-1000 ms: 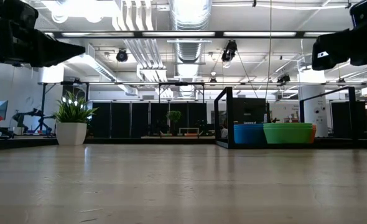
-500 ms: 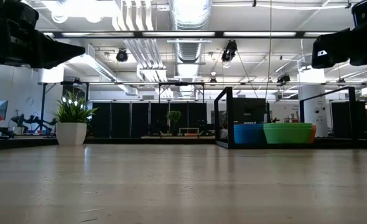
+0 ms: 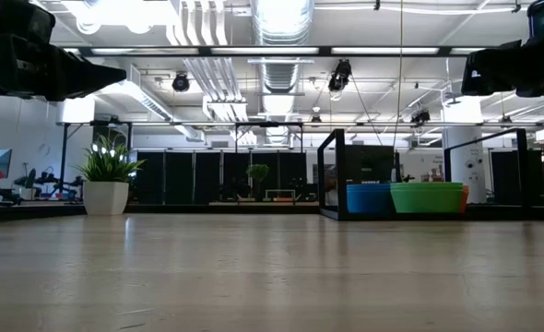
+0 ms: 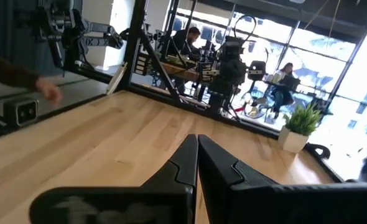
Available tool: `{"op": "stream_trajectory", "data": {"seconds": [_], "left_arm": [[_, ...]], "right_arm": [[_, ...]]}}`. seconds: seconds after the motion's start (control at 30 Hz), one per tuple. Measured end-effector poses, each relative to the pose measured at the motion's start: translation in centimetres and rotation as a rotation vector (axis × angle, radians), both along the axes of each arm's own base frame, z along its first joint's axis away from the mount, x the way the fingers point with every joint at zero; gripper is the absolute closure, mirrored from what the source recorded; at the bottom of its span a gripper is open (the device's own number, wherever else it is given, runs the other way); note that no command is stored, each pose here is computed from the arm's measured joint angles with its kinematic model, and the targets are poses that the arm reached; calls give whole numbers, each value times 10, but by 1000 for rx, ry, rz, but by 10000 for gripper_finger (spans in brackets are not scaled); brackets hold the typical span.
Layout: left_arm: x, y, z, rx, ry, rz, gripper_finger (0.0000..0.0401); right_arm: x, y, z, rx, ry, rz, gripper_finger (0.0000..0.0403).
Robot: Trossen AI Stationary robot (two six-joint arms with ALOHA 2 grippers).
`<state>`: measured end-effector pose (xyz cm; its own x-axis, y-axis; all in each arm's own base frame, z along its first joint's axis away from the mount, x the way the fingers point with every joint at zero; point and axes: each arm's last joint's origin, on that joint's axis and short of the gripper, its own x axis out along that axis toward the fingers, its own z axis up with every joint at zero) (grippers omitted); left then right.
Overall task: Pick & Place Mini bowls
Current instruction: Return to Home Position
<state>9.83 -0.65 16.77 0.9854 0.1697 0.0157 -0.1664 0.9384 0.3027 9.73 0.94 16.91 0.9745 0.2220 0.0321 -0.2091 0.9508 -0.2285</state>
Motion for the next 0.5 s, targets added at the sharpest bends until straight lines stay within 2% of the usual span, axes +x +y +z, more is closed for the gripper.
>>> {"op": "stream_trajectory", "data": {"seconds": [0.1, 0.37, 0.5], "left_arm": [[0, 0, 0, 0, 0, 0, 401], [0, 0, -1, 1, 3, 0, 401], [0, 0, -1, 1, 4, 0, 401]], "right_arm": [[0, 0, 0, -17, -4, -1, 394], [0, 0, 0, 70, 16, 2, 394], [0, 0, 0, 70, 16, 2, 394]]}}
